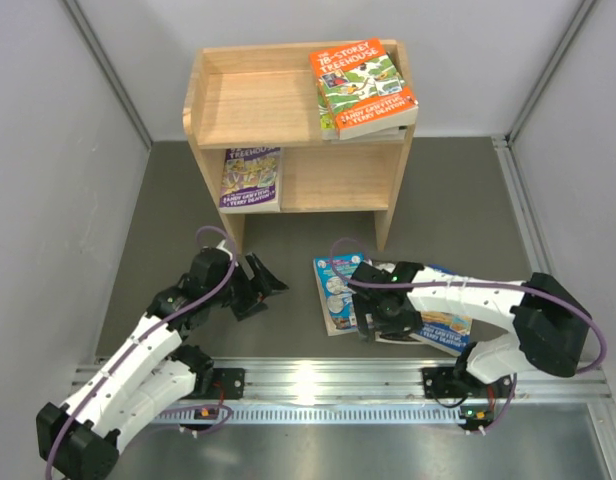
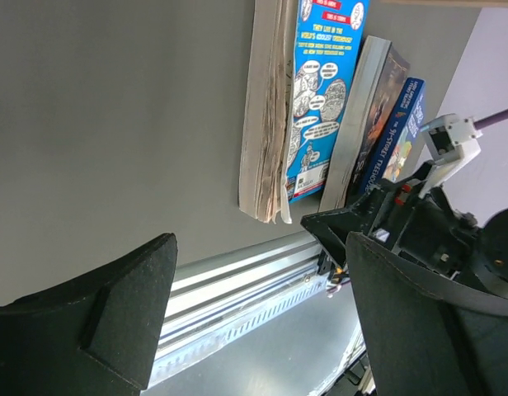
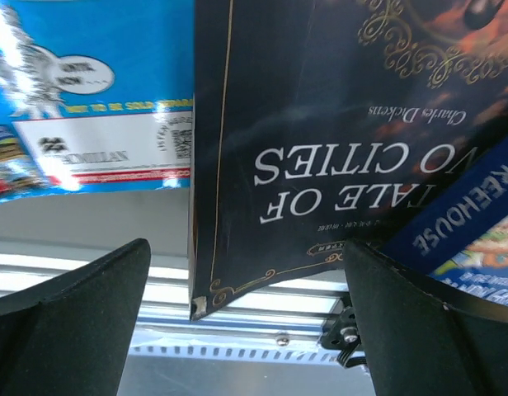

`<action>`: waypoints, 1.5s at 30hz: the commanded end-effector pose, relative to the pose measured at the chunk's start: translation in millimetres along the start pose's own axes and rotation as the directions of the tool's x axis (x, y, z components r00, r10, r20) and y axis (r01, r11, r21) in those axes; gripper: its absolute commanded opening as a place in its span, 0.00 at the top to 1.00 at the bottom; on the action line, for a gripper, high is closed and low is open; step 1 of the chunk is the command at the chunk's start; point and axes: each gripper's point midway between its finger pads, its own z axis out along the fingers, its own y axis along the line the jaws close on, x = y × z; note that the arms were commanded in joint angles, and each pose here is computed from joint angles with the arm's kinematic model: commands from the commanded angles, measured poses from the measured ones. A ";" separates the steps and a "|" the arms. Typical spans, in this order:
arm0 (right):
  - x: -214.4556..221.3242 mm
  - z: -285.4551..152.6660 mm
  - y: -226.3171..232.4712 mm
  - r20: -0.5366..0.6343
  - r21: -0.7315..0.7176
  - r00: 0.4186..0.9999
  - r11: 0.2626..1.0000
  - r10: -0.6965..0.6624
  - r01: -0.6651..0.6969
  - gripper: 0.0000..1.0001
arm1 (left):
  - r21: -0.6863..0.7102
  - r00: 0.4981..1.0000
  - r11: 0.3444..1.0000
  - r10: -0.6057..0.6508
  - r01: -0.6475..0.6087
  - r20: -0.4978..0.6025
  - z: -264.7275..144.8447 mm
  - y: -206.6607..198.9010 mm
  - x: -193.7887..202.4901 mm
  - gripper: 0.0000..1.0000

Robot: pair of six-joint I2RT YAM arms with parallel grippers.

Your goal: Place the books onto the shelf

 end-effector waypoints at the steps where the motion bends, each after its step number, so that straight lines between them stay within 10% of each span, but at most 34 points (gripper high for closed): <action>1: 2.9 12.3 5.3 0.003 0.008 1.000 1.000 0.005 -0.005 0.00 | 0.031 1.000 1.000 -0.002 0.001 0.030 0.0 -4.1 -3.2 0.12; 10: -28.0 23.0 2.2 0.120 0.103 0.993 0.995 -0.004 -0.008 0.01 | 0.028 0.999 1.000 0.013 -0.014 0.032 -3.2 -5.7 -4.0 0.12; 21: -16.6 37.2 -1.0 0.086 0.145 0.994 0.988 -0.061 0.048 0.99 | 0.027 0.999 1.000 0.001 -0.002 0.042 -2.5 -3.0 -4.2 0.12; 33: -65.7 -153.8 25.0 0.365 -0.147 0.929 0.989 0.058 -0.004 1.00 | 0.066 0.998 0.997 0.040 -0.044 0.054 -3.9 -30.6 -17.3 0.12; 39: -78.3 -297.6 69.5 0.496 -0.687 0.811 0.711 0.310 0.148 1.00 | 0.250 0.999 0.968 0.009 -0.019 0.044 -3.0 -72.2 -21.5 0.12; 45: -70.9 -339.0 70.0 0.298 -0.943 0.735 0.306 0.609 0.128 1.00 | 0.463 0.998 0.886 -0.060 0.038 0.033 -12.6 -114.6 -24.1 0.11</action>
